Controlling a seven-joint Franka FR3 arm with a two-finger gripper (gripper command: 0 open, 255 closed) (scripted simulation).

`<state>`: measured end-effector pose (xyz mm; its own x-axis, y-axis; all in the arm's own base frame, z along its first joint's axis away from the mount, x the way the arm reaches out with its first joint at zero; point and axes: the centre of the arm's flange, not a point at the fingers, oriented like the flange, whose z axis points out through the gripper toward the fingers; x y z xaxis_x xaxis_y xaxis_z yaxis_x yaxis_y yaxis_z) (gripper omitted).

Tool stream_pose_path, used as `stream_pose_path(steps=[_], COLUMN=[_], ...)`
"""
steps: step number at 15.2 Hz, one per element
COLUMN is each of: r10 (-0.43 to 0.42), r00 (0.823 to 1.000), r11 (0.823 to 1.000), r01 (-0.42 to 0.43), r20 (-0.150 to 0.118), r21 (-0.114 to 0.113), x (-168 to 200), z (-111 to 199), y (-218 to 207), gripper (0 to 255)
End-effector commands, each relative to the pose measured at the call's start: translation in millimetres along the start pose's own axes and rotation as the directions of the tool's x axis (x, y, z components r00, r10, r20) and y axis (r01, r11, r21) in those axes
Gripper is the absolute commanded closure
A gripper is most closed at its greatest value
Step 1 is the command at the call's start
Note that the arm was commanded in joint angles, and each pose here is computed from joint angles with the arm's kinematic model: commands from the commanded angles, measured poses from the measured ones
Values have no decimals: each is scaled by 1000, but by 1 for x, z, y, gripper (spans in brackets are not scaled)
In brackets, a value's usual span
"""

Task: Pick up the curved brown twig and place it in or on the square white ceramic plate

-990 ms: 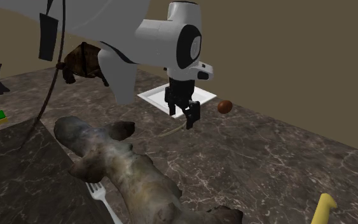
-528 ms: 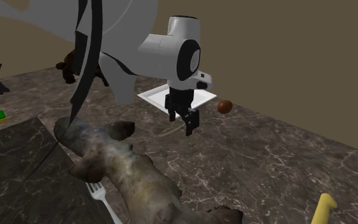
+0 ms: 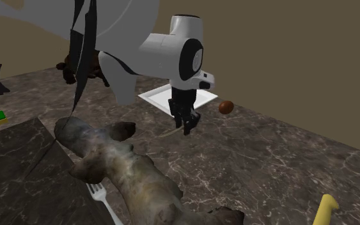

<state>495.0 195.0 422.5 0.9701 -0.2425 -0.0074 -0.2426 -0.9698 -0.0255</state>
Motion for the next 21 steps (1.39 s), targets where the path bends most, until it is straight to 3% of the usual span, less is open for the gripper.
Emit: stream_pose_path(steps=[1,7,21], r10=[-7,-7,-7], r00=[1000,1000,1000], r11=[1000,1000,1000], r01=[7,7,7], r20=[3,3,3], r21=[4,4,4], x=[-2,-2,-2], z=[4,4,-70], y=[-4,-4,-6], gripper=[255,255,255])
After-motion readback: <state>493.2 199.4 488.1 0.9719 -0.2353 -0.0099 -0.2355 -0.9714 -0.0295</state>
